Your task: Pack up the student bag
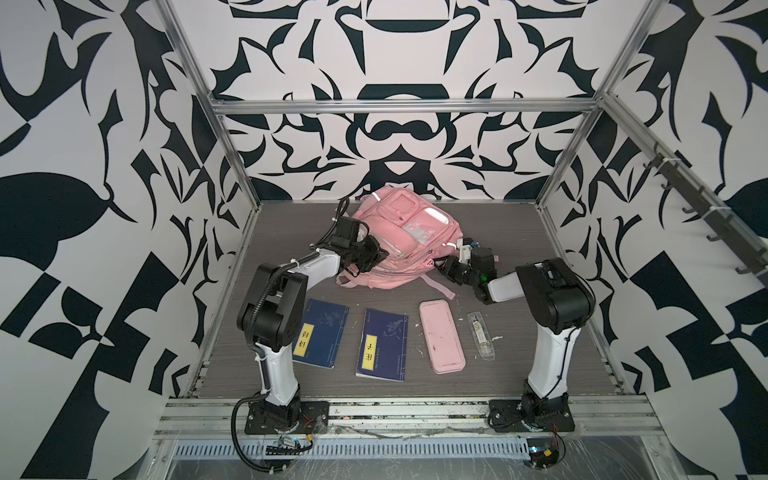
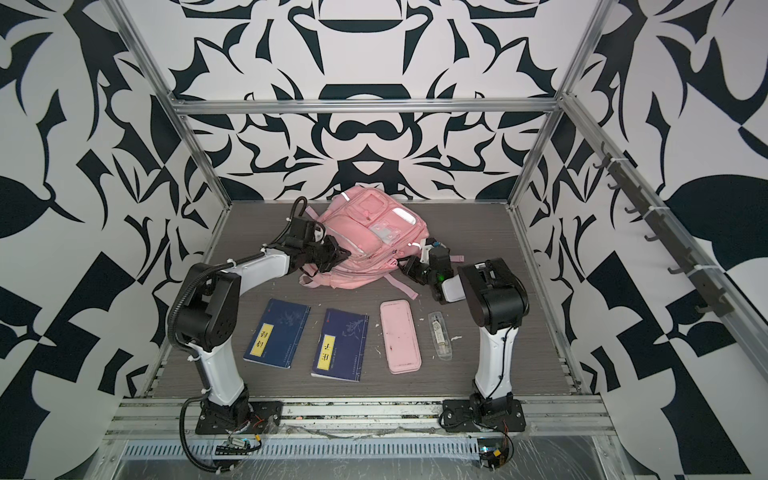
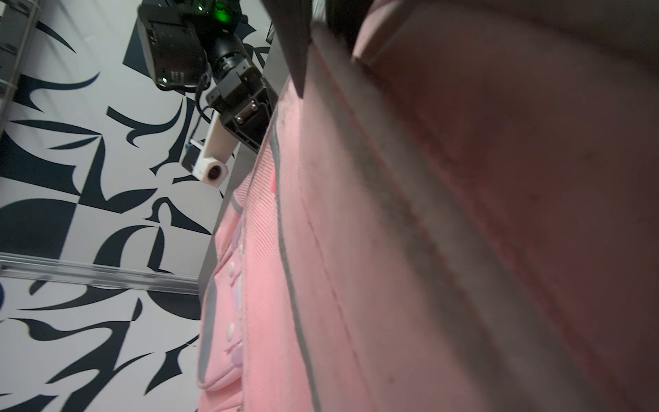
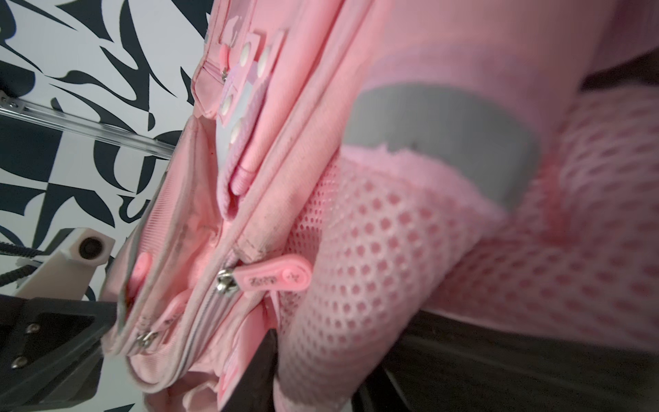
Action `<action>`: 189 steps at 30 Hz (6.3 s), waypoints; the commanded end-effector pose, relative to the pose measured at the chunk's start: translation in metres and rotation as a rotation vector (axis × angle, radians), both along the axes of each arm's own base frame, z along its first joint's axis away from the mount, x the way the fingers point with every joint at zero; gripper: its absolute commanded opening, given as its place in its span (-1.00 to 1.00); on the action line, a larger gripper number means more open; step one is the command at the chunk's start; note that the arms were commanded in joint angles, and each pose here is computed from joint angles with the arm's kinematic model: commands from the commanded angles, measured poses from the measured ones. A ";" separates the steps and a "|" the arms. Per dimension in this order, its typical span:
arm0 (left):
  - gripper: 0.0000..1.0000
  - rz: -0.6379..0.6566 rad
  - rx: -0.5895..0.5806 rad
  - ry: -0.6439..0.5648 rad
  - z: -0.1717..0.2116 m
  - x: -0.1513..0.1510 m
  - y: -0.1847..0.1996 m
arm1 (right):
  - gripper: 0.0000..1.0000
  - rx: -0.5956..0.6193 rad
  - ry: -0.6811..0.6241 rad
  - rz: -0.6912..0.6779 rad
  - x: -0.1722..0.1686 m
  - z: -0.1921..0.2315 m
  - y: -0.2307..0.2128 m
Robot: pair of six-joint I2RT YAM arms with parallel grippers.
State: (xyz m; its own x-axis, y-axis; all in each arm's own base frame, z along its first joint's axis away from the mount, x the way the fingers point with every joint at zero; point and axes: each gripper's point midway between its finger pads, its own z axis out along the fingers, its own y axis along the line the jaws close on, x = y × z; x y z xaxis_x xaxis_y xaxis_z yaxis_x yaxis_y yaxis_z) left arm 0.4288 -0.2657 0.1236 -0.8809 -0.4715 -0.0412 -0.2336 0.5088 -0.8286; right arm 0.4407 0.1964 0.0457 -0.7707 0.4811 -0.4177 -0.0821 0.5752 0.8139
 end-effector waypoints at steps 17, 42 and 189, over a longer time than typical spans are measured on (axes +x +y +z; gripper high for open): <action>-1.00 -0.093 -0.094 -0.297 0.141 0.007 0.003 | 0.14 -0.171 -0.327 0.125 -0.029 0.065 0.008; -1.00 -0.117 -0.077 -0.322 0.158 0.008 0.003 | -0.14 -0.216 -0.424 0.233 -0.031 0.065 0.030; 0.05 -0.224 0.608 -0.078 -0.029 0.049 0.068 | -1.00 -0.283 0.054 0.693 -0.125 0.051 0.080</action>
State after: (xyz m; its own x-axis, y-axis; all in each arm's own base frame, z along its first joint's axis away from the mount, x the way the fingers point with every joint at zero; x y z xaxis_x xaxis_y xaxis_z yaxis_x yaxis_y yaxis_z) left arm 0.4791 -0.1978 0.0955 -0.9349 -0.1502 -0.3217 -0.0192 0.9261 -0.3767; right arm 0.3175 0.2606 0.0792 -0.9067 -0.2049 -0.3686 -0.4077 0.6491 0.6422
